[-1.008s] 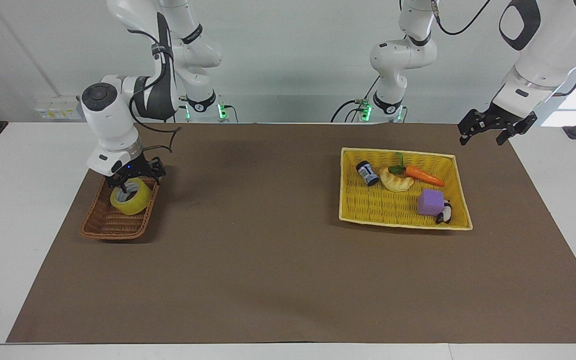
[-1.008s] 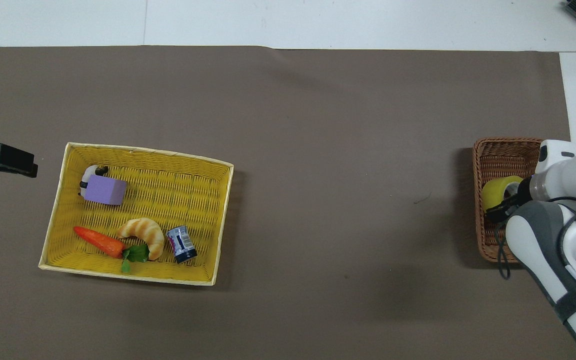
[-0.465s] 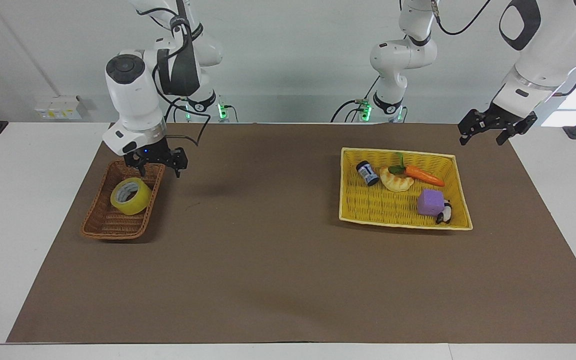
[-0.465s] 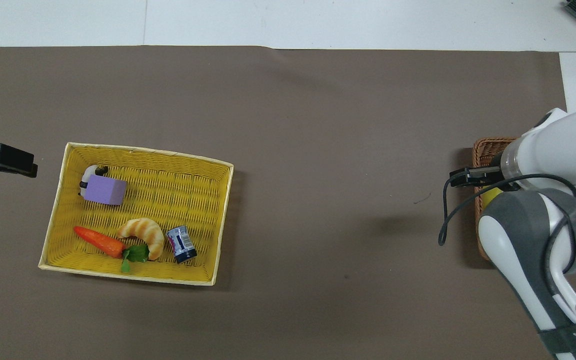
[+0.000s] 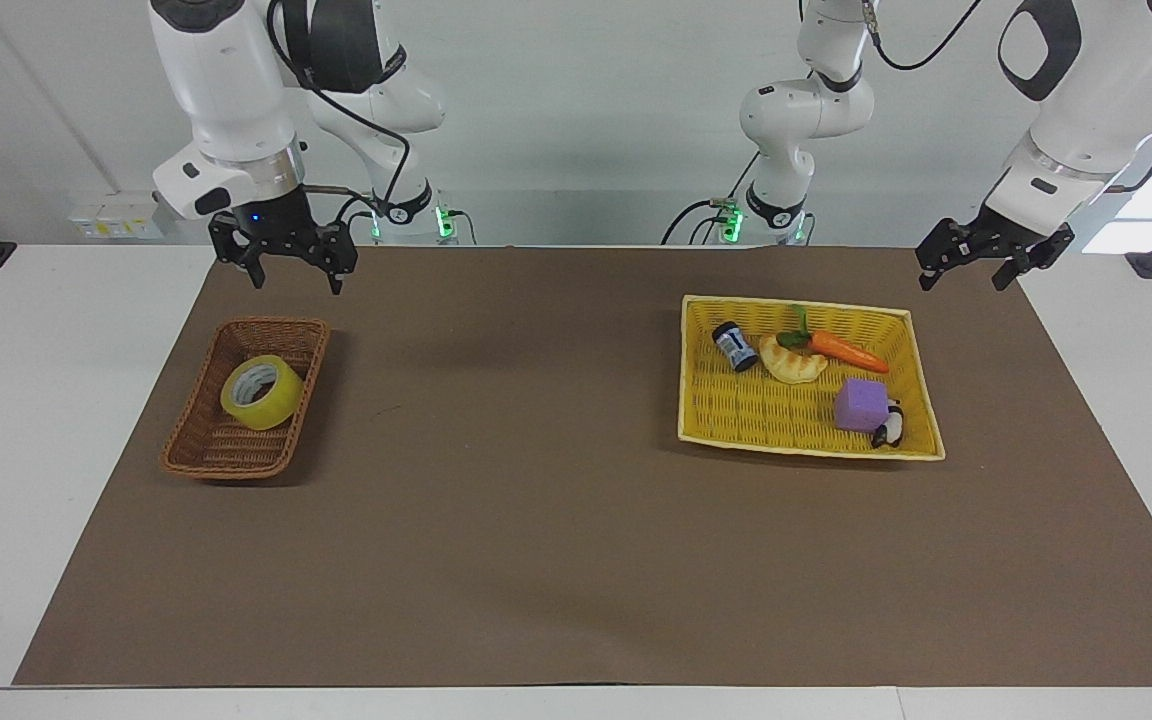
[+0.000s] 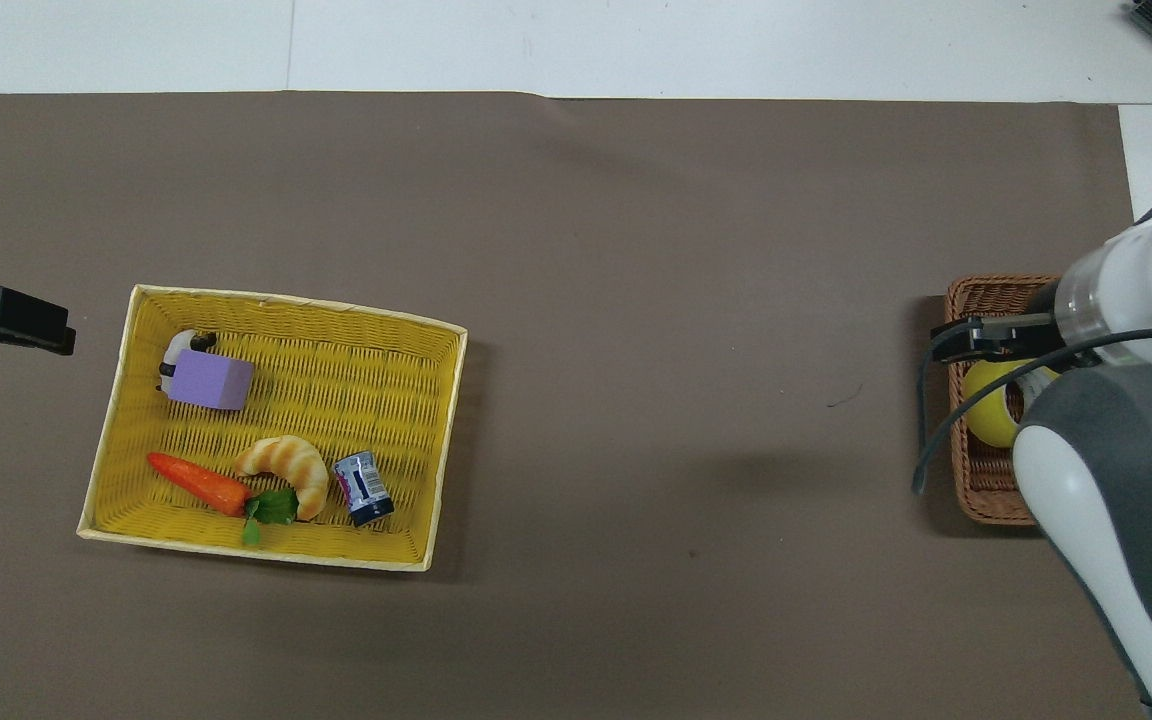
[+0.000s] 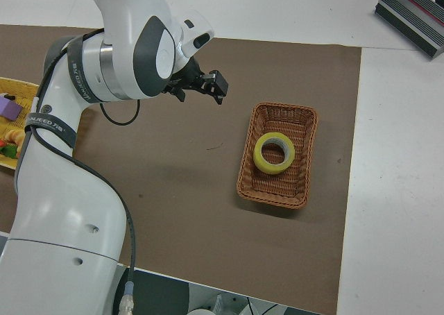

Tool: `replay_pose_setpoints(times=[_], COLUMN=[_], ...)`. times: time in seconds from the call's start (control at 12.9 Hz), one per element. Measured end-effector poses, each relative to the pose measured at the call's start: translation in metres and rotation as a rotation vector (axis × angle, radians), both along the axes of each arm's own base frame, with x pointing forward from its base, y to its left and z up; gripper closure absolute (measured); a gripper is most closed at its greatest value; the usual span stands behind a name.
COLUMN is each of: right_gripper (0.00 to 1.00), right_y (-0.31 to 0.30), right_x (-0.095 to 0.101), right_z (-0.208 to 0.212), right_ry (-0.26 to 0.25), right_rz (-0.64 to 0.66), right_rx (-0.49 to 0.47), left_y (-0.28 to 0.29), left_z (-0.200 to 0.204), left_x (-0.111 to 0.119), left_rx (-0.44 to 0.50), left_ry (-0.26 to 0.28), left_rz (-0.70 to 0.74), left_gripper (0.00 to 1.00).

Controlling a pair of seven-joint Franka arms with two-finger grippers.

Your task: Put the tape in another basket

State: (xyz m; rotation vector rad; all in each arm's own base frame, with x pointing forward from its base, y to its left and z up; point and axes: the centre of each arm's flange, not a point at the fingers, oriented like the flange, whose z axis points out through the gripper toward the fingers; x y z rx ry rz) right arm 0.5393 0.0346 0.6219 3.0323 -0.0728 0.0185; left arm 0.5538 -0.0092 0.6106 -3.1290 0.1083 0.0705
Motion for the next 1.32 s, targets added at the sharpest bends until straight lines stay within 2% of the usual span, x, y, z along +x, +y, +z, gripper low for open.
replay_pose_setpoints(times=[0.16,0.39,0.7,1.32], right_gripper=[0.00,0.00,0.00,0.00], right_y=[-0.003,-0.012,-0.015,-0.019], right_x=[-0.008,-0.023,-0.035,-0.037], right_z=[0.032,0.066,0.069,0.068], right_ry=[-0.016,-0.067,-0.031,-0.013], right_rz=[-0.029,-0.067,-0.079,-0.025], right_rx=[0.004,0.035,0.072,0.070], left_y=[0.000,0.000,0.000,0.000], left_z=[0.000,0.000,0.000,0.000], left_x=[0.000,0.000,0.000,0.000], left_rx=[0.000,0.000,0.000,0.000], left_ry=[0.000,0.000,0.000,0.000], left_rz=[0.000,0.000,0.000,0.000], left_gripper=[0.00,0.00,0.00,0.00])
